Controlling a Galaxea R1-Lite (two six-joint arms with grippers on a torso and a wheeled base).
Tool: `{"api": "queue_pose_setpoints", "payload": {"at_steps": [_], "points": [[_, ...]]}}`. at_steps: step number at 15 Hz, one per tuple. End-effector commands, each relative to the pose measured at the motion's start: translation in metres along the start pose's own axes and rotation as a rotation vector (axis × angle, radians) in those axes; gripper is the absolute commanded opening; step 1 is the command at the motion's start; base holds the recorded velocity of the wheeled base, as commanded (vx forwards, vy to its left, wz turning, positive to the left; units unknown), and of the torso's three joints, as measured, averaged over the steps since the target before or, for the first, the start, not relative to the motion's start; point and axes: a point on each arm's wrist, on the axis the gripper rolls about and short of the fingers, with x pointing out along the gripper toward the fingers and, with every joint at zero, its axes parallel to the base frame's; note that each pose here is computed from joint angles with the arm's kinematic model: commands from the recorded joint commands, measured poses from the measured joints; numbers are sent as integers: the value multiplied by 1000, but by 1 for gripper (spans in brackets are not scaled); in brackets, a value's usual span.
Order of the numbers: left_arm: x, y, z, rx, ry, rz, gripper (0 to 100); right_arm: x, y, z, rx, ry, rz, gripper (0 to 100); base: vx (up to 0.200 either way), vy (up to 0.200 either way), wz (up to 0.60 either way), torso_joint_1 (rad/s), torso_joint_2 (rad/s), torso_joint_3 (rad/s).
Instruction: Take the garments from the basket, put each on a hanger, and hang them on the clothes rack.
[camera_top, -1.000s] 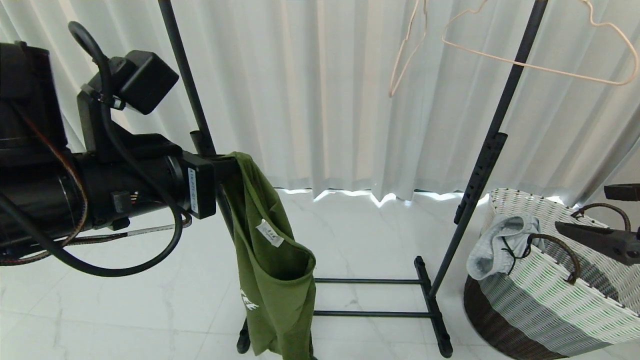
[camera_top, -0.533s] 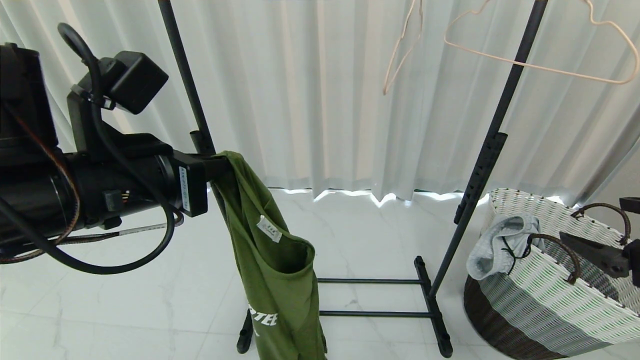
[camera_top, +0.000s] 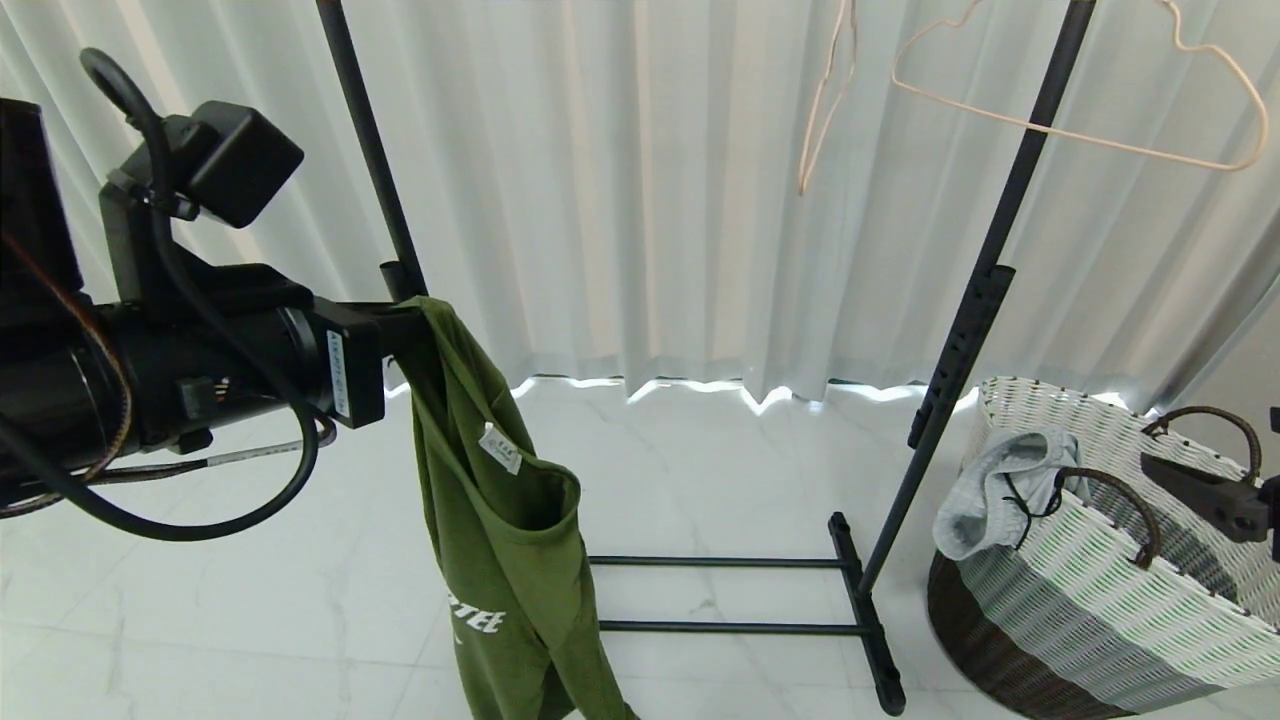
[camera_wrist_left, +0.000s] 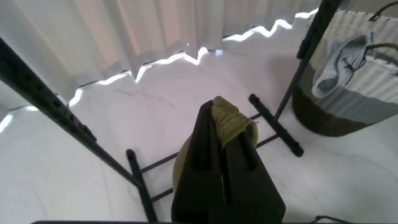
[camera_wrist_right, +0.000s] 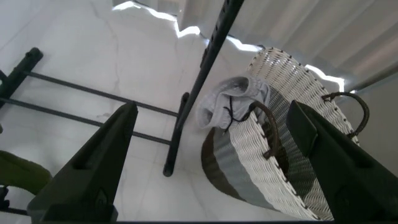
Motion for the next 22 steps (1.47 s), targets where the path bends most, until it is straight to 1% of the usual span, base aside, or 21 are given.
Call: {"api": "queue_pose_setpoints", "payload": {"at_steps": [1,5,7,9,13,17,22], "points": [[-2,1,-1,6,1,6,0,0,0,0,1,-2,-2,100,0,0,0,32,-149,-119],[-4,0,-4,8,6,6,0,0,-1,2,1,-7,-1,100,0,0,0,82,-271,-261],[-5,0,-3,9,-2,5,0,-1,-1,2,1,-11,-4,100,0,0,0,178,-549,-300],[-5,1,-1,14,-23,9,0,-1,-1,2,0,-11,-4,100,0,0,0,154,-493,-288],[-7,1,1,22,-39,12,0,-2,-1,5,0,-20,-5,100,0,0,0,181,-470,-282],[-10,2,-1,64,-36,22,0,-2,-1,6,0,-25,-6,100,0,0,0,200,-474,-281],[-12,5,-1,62,-36,37,0,-2,-2,7,1,-27,-8,100,0,0,0,218,-496,-278]]}}
